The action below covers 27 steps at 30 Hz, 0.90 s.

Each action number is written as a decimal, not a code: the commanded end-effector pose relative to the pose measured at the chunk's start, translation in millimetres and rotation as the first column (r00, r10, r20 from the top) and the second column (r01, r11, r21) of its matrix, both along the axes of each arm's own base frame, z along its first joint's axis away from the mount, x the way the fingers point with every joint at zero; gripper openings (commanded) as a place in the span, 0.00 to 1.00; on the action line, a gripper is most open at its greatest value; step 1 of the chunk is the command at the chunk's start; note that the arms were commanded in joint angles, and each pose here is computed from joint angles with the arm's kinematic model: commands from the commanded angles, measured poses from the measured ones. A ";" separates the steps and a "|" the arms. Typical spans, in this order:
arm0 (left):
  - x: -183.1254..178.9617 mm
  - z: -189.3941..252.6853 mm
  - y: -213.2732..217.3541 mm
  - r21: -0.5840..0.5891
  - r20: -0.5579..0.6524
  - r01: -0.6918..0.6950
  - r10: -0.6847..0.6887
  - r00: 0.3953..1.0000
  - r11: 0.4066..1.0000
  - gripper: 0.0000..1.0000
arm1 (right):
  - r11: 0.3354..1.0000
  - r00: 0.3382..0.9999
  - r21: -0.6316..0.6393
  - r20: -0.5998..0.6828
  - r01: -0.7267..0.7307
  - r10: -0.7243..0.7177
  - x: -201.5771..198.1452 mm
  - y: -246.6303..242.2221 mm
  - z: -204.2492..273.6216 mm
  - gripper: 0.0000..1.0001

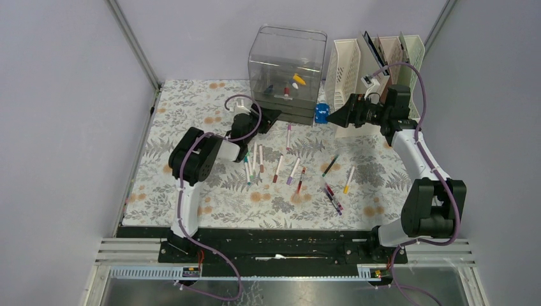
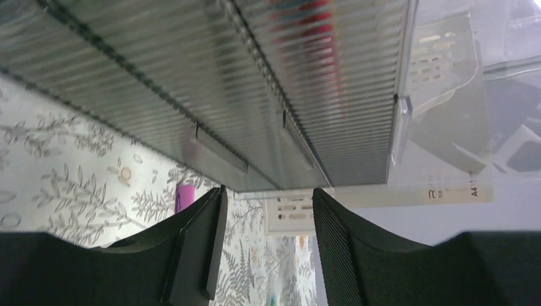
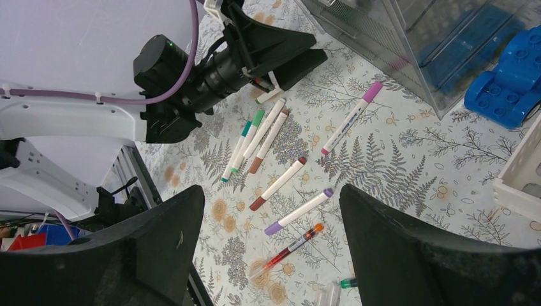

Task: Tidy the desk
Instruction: Open the drawer in the storage box.

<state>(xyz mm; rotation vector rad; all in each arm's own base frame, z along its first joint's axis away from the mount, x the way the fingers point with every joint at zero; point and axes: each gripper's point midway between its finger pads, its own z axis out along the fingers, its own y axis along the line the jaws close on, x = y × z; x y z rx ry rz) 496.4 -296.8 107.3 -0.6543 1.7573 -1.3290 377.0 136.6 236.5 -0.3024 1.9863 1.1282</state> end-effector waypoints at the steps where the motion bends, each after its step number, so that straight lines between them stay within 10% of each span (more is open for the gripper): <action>1: 26.2 42.9 -5.0 -0.071 0.137 -0.028 0.037 0.990 0.997 0.55 | 1.000 0.999 0.005 0.045 -0.029 0.028 0.2 0.4 10.3 0.85; 22: 58.2 23.2 -8.0 -0.124 0.081 -0.054 0.064 0.995 0.991 0.36 | 1.000 0.999 0.008 0.040 -0.027 0.026 0.5 -1.4 9.3 0.85; 27: 57.4 15.8 -5.1 -0.145 0.066 -0.057 0.067 0.996 0.988 0.14 | 1.000 0.999 0.009 0.041 -0.027 0.027 0.1 -1.4 9.4 0.85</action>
